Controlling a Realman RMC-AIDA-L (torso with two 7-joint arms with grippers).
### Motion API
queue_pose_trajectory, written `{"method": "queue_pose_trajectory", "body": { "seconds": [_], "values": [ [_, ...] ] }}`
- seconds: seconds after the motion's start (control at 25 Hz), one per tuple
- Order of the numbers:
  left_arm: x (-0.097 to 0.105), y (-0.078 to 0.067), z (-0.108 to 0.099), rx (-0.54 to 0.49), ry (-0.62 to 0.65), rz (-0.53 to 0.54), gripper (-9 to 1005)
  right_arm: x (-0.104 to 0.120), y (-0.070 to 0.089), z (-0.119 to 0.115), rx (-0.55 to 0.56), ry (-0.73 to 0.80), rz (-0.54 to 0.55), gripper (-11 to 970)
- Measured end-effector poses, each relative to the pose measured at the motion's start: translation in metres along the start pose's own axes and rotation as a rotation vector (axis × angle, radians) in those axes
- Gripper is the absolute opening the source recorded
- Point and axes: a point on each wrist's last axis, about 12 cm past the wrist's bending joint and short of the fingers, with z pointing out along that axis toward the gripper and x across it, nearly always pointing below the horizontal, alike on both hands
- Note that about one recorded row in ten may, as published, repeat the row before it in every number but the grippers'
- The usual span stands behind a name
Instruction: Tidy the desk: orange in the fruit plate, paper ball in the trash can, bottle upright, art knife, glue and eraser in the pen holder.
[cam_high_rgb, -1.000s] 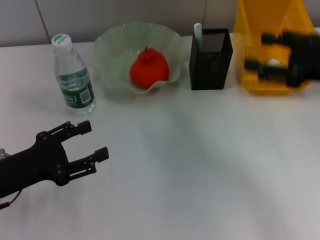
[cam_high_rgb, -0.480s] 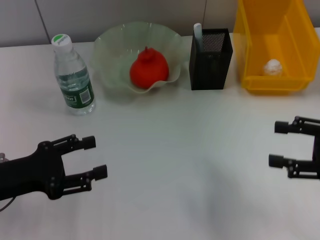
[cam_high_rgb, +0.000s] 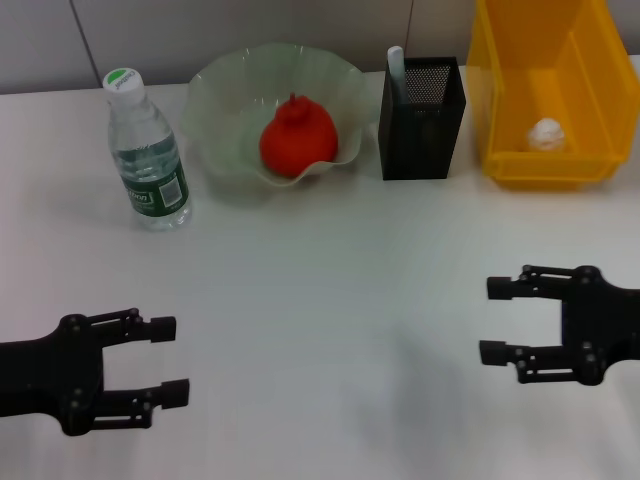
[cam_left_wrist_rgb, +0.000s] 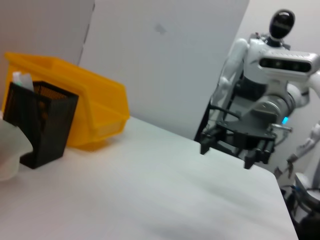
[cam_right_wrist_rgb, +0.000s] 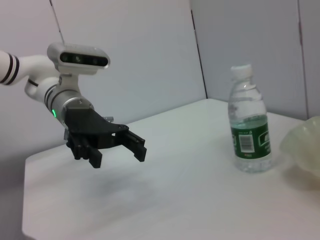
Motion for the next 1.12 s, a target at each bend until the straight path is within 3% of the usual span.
{"method": "queue_pose_trajectory", "body": {
  "seconds": [0.36, 1.12],
  "values": [
    [0.001, -0.001, -0.009, 0.006, 0.028, -0.007, 806, 0.001, -0.006, 0.020, -0.024, 0.048, -0.005, 774],
    [0.002, -0.002, -0.010, 0.008, 0.052, -0.010, 806, 0.000, -0.009, 0.024, -0.019, 0.048, 0.003, 774]
  ]
}}
